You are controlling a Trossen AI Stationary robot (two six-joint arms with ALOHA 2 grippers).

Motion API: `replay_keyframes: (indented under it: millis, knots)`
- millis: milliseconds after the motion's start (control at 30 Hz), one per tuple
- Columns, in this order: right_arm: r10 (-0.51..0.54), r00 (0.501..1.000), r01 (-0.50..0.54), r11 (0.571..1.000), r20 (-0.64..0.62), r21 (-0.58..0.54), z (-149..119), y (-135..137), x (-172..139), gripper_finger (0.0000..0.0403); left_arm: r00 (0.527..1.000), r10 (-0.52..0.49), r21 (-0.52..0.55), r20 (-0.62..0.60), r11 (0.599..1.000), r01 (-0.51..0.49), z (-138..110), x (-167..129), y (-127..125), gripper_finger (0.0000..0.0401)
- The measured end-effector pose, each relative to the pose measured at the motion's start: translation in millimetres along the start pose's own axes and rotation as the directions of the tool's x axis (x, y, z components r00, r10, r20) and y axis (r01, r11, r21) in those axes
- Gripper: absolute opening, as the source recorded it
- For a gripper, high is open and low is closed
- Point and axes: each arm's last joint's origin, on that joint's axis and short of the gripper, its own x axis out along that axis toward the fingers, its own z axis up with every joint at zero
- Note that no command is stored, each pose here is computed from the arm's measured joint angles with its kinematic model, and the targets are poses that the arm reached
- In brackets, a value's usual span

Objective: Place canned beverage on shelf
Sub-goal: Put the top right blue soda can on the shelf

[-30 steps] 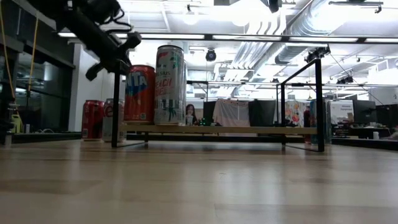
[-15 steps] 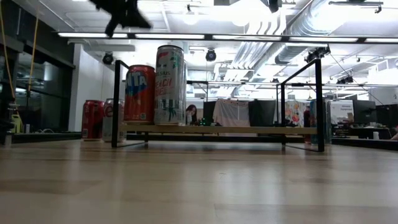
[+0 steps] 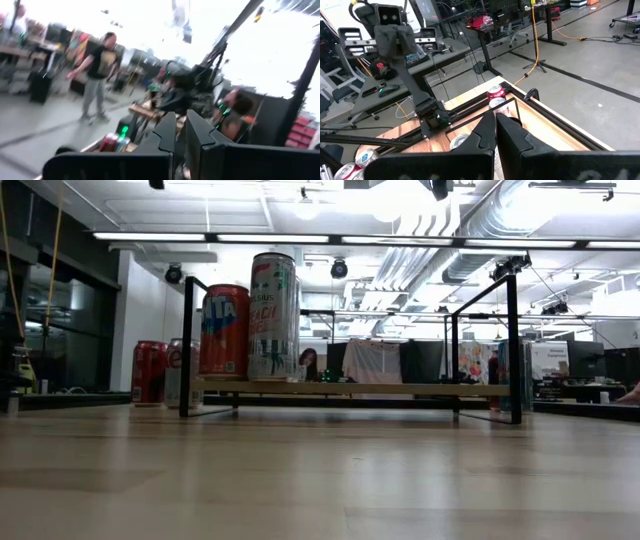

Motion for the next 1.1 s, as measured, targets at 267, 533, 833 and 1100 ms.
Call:
replay_keyframes:
  millis: [267, 533, 833, 1100]
  knots:
    - [0.0, 1.0, 0.0, 1.0, 0.0, -0.024, -0.1, 0.0, 0.0, 0.0, 1.0, 0.015, 0.043, -0.003, 0.999, -0.015, -9.1, 0.1, 1.6, 0.0]
    - [0.005, 1.0, -0.005, 1.0, -0.001, -0.019, 0.0, 0.1, -0.1, 0.0, 0.999, 0.033, 0.074, 0.001, 0.997, -0.033, -9.1, 0.1, 2.1, 0.0026]
    - [0.007, 1.0, -0.007, 1.0, -0.003, -0.016, -0.1, 0.2, -0.1, 0.0, 0.998, 0.065, 0.119, 0.003, 0.991, -0.065, -9.5, 0.0, 3.3, 0.0086]
    - [0.008, 1.0, -0.008, 0.998, -0.003, -0.067, 0.0, 0.2, -0.1, 0.0018, 0.996, 0.088, 0.163, 0.0, 0.983, -0.086, -10.2, 0.0, 4.1, 0.0173]
